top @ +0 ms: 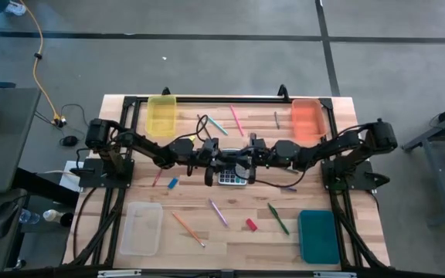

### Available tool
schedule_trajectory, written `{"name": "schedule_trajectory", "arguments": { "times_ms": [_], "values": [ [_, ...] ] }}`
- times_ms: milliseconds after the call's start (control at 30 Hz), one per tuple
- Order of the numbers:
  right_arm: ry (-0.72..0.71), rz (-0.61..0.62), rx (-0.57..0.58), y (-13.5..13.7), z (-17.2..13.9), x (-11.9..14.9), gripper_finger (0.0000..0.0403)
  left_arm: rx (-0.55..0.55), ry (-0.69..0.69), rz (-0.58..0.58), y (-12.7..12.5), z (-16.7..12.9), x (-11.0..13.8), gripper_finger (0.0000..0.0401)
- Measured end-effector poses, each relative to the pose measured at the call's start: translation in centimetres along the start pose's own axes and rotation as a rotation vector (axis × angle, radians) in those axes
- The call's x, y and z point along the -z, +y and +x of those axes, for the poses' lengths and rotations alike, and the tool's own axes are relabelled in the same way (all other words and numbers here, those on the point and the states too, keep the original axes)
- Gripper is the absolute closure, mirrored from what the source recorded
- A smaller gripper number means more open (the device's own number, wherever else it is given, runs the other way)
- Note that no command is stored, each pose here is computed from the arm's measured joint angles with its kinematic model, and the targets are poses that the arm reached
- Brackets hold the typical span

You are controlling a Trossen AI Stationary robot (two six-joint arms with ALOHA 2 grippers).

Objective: Sort crayons/erasers/pens/pencils in bins
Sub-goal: Put the blue pen into the orange bin

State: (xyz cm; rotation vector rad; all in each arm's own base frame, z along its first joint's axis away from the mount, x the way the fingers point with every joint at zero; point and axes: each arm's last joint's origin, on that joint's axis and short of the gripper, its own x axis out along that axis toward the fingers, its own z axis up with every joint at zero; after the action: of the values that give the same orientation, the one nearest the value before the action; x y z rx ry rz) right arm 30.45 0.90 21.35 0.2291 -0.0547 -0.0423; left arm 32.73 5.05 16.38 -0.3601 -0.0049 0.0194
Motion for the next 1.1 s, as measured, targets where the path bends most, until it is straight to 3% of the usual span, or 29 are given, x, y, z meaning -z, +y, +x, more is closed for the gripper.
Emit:
{"name": "schedule_trajectory", "arguments": {
  "times_ms": [300,500,600,733,933,1100],
  "values": [
    [-0.016,-0.026,0.034,0.1,-1.6,-2.9,0.0392,0.045,-0.005,0.059,0.7,-0.6,-1.6,0.0252],
    [0.027,-0.041,0.118,-0.8,-3.9,-5.4,0.0392,0.051,0.049,0.174,0.2,-1.2,-2.5,0.0244],
    [0.079,-0.027,0.229,-1.8,-5.4,-6.3,0.0392,0.031,0.110,0.201,0.2,-1.5,-2.5,0.0257],
    [0.240,-0.013,0.465,-3.5,-7.1,-8.6,0.0392,0.019,0.148,0.202,0.1,-1.7,-2.3,0.0289],
    [0.477,-0.018,0.758,-6.4,-8.9,-12.7,0.0392,-0.113,0.148,0.183,0.5,-2.9,-0.2,0.0348],
    [0.664,-0.006,0.956,-10.4,-10.2,-13.8,0.0392,-0.143,0.082,0.194,0.5,-4.4,0.6,0.0385]
  ]
}}
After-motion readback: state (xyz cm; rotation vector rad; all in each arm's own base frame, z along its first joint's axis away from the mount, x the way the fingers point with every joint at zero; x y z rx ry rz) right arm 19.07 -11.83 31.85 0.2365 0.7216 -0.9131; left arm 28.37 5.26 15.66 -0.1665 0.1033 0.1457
